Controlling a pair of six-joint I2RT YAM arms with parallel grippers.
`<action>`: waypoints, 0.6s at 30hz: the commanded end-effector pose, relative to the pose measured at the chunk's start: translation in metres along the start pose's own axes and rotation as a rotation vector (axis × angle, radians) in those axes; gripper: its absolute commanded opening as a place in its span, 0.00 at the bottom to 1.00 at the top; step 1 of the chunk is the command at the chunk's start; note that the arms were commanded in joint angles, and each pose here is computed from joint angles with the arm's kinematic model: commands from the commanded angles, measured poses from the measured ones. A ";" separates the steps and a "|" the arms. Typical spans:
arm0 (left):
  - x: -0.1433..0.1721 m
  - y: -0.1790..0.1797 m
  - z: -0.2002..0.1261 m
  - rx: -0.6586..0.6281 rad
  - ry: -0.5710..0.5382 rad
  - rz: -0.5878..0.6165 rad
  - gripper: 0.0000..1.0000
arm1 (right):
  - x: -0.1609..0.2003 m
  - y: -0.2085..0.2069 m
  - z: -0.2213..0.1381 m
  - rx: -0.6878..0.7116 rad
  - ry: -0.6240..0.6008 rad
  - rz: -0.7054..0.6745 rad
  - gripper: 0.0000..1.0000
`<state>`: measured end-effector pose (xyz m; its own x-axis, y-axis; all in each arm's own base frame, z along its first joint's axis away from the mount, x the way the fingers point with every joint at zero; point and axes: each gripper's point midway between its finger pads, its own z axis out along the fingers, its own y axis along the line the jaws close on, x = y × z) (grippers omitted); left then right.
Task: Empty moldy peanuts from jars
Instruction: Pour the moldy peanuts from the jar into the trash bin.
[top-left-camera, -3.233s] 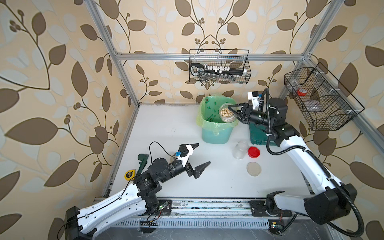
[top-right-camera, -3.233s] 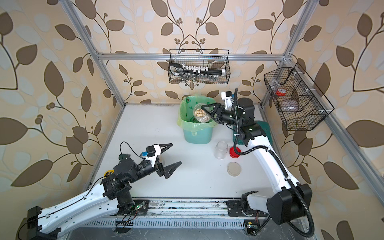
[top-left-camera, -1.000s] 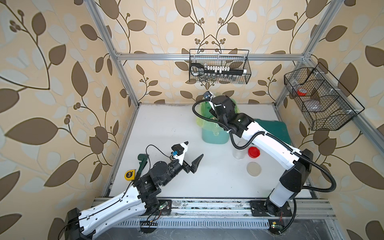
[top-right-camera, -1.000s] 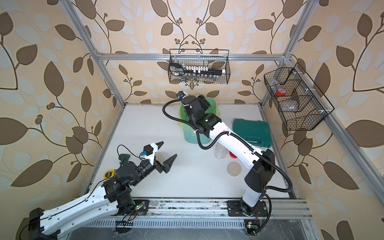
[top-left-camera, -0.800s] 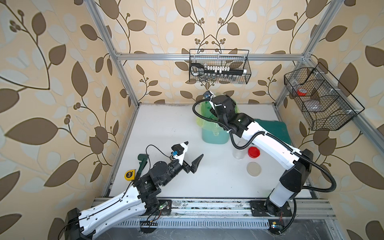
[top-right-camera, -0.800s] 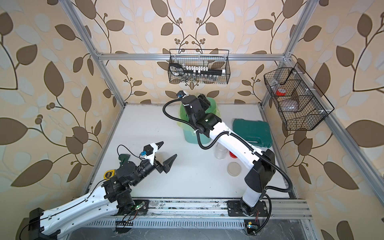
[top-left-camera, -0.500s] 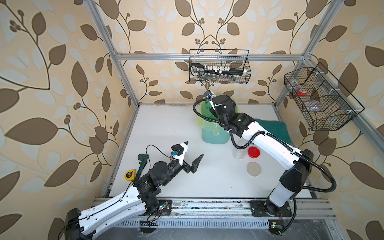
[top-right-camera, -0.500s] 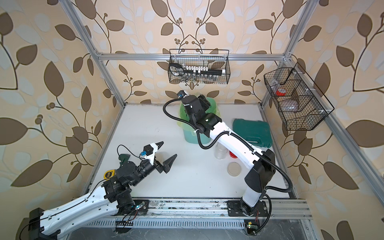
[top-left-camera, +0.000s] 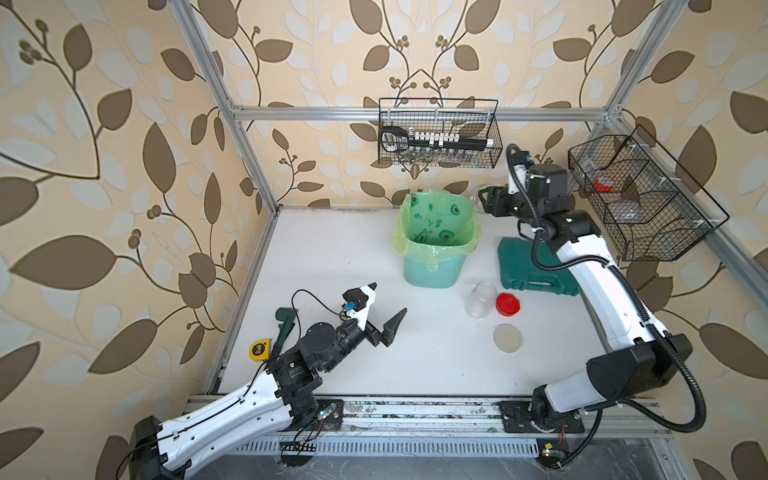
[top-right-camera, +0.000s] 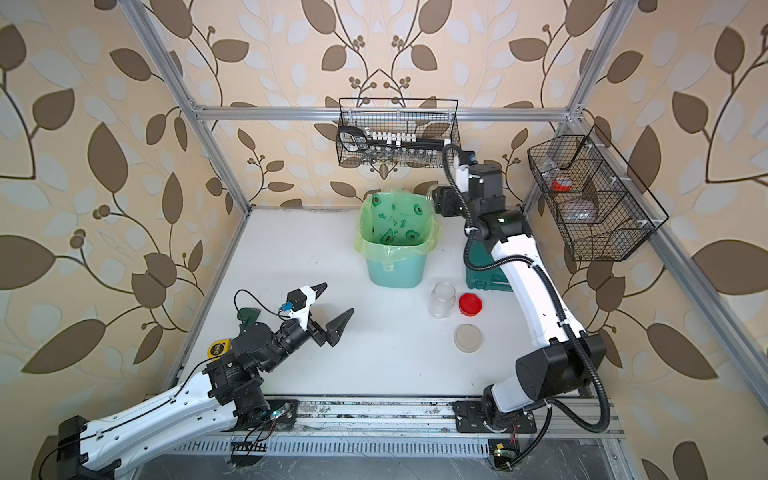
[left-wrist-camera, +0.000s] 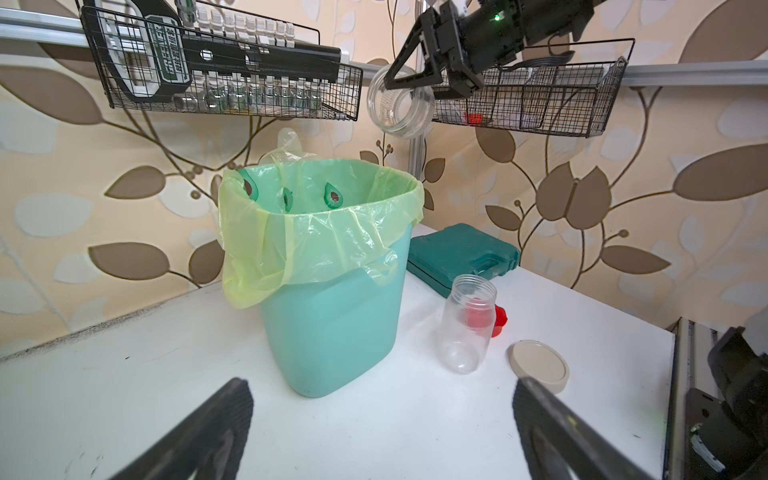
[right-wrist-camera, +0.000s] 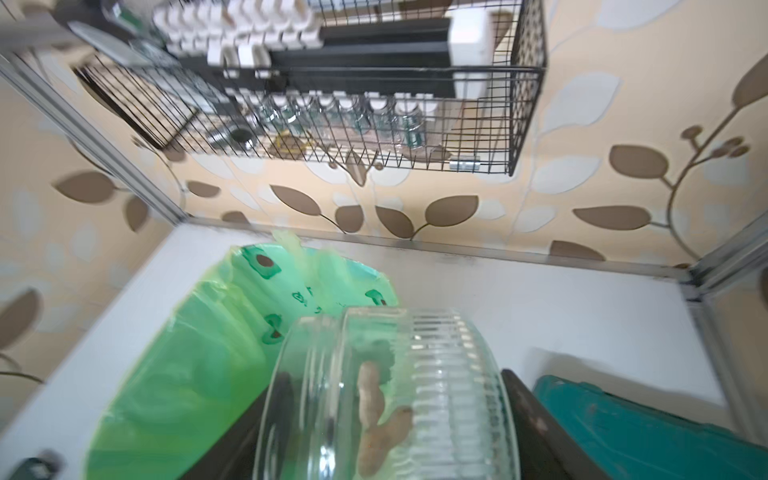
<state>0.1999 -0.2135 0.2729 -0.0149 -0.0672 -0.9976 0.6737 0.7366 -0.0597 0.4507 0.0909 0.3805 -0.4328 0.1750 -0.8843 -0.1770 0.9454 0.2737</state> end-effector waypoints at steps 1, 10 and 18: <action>-0.011 0.000 0.000 -0.003 -0.033 0.004 0.99 | -0.003 0.043 -0.009 -0.367 0.036 0.206 0.00; -0.010 0.001 0.000 -0.009 -0.028 0.003 0.99 | -0.007 0.045 -0.014 -0.433 0.041 0.263 0.00; -0.002 0.008 0.005 -0.056 0.006 0.010 0.99 | 0.000 0.042 -0.009 -0.326 0.047 0.211 0.00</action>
<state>0.2057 -0.2133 0.2629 -0.0363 -0.0380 -0.9986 0.6516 0.7567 -0.0525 0.4389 0.1238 0.3807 -0.5719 0.3608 -0.7367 -0.3248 0.7251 0.6072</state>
